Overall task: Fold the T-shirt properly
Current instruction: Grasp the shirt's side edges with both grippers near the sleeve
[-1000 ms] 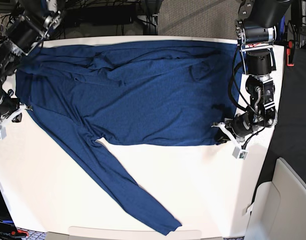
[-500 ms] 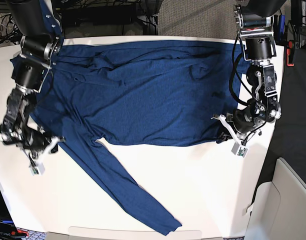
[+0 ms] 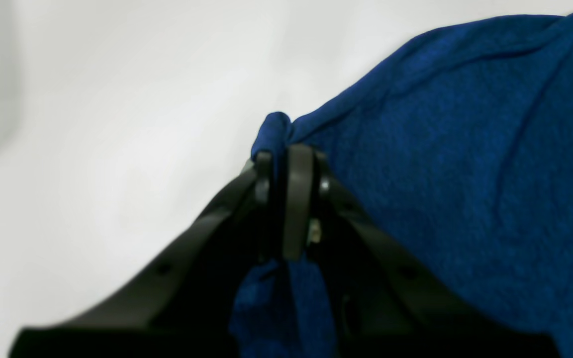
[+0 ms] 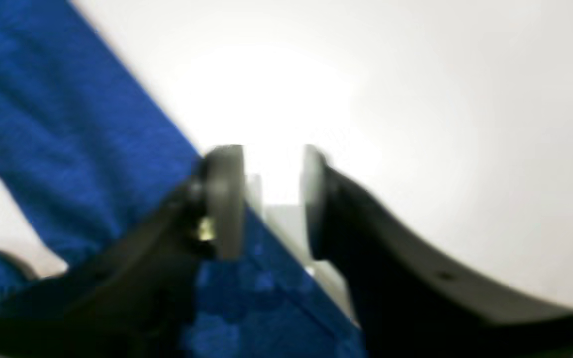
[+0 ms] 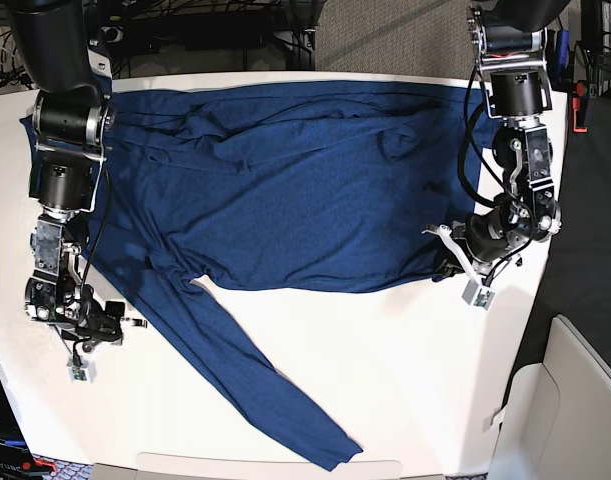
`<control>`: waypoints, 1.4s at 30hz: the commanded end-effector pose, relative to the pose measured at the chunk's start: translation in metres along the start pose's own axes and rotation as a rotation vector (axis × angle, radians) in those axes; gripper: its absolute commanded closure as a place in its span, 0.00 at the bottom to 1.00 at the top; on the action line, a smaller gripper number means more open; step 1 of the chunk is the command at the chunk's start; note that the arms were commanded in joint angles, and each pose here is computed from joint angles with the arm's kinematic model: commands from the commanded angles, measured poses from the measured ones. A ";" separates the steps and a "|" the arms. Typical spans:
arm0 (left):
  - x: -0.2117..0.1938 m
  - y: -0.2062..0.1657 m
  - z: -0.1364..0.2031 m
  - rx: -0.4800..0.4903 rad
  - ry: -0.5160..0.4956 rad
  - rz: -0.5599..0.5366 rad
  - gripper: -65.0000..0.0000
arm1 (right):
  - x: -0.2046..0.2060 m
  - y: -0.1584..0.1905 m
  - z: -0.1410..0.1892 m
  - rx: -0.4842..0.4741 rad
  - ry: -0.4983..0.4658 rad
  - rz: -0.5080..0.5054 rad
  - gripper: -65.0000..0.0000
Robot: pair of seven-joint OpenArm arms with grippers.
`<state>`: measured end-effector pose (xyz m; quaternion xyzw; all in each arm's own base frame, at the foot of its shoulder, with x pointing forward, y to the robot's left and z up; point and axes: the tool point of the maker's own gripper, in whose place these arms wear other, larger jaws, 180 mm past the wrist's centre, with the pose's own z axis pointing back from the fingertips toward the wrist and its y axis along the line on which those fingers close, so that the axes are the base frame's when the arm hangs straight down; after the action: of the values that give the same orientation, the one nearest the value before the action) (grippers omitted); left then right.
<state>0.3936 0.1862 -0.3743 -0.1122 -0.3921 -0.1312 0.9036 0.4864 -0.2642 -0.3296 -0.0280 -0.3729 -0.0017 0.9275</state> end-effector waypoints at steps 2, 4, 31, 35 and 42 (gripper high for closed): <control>0.026 0.006 0.006 0.009 -0.072 -0.016 0.96 | 0.023 -0.013 0.008 -0.032 -0.059 0.001 0.59; 0.027 0.006 0.006 0.009 -0.077 -0.016 0.96 | 0.017 -0.013 0.006 -0.031 -0.044 0.001 0.60; 0.027 0.004 0.005 0.006 -0.074 -0.018 0.96 | -0.075 0.021 -0.012 0.173 0.228 -0.022 0.60; 0.027 0.004 0.005 0.006 -0.074 -0.018 0.96 | -0.077 0.021 -0.012 0.171 0.234 -0.020 0.60; 0.027 0.004 0.005 0.006 -0.074 -0.018 0.96 | -0.088 0.022 -0.009 0.177 0.299 -0.017 0.87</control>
<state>0.3959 0.1845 -0.3719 -0.1144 -0.3986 -0.1306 0.9005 0.4356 -0.2416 -0.3977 0.0641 -0.2530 0.0132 0.9653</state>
